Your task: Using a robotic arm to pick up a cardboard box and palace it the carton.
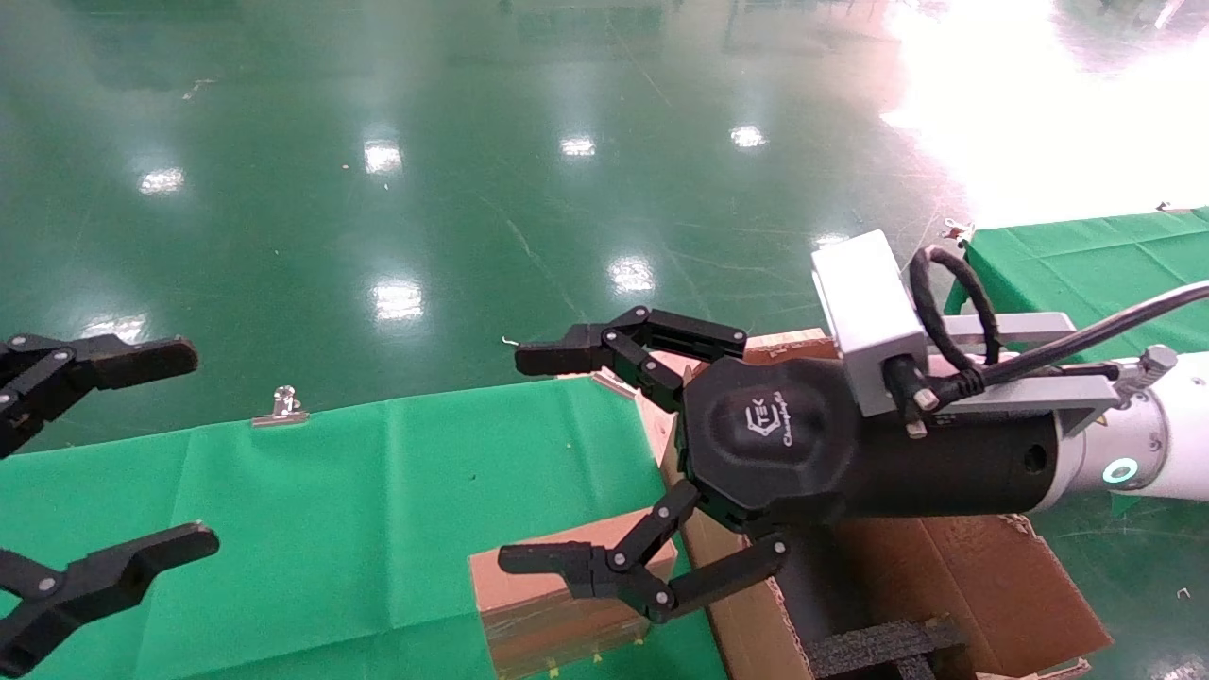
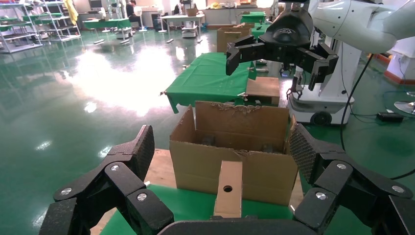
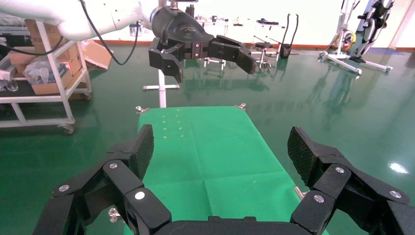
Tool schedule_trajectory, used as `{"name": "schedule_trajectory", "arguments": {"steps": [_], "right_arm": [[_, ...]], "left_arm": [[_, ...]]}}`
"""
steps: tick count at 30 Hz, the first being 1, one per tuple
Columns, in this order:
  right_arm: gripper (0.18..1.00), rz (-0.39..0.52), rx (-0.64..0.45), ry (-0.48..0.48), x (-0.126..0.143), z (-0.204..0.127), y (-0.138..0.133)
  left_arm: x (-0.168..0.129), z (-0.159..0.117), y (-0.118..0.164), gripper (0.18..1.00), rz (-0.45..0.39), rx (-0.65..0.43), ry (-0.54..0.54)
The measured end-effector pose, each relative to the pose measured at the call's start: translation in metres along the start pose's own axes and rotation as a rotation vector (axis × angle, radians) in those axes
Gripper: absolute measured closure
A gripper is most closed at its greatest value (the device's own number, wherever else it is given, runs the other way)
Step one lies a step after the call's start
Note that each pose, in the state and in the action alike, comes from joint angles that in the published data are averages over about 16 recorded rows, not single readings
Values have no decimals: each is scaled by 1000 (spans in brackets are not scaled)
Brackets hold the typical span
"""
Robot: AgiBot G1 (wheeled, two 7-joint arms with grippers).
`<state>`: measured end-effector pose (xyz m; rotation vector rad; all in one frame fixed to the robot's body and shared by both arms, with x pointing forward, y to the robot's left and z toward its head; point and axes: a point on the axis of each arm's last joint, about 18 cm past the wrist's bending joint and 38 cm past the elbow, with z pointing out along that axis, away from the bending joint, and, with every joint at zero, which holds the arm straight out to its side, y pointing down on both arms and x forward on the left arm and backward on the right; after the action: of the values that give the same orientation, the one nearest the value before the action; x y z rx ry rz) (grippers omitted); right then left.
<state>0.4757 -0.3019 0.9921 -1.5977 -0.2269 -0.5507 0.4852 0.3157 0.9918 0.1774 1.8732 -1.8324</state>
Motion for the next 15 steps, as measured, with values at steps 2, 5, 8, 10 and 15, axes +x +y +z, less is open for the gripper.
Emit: {"name": "schedule_trajectory", "arguments": {"steps": [2, 5, 8, 10, 15], "right_arm": [[178, 0, 0, 0, 0, 0, 0], [178, 0, 0, 0, 0, 0, 0], [178, 0, 0, 0, 0, 0, 0], [178, 0, 0, 0, 0, 0, 0], [178, 0, 0, 0, 0, 0, 0]], "left_arm": [[0, 0, 0, 184, 0, 0, 0], [0, 0, 0, 184, 0, 0, 0], [0, 0, 0, 184, 0, 0, 0], [0, 0, 0, 184, 0, 0, 0], [0, 0, 0, 184, 0, 0, 0]]}}
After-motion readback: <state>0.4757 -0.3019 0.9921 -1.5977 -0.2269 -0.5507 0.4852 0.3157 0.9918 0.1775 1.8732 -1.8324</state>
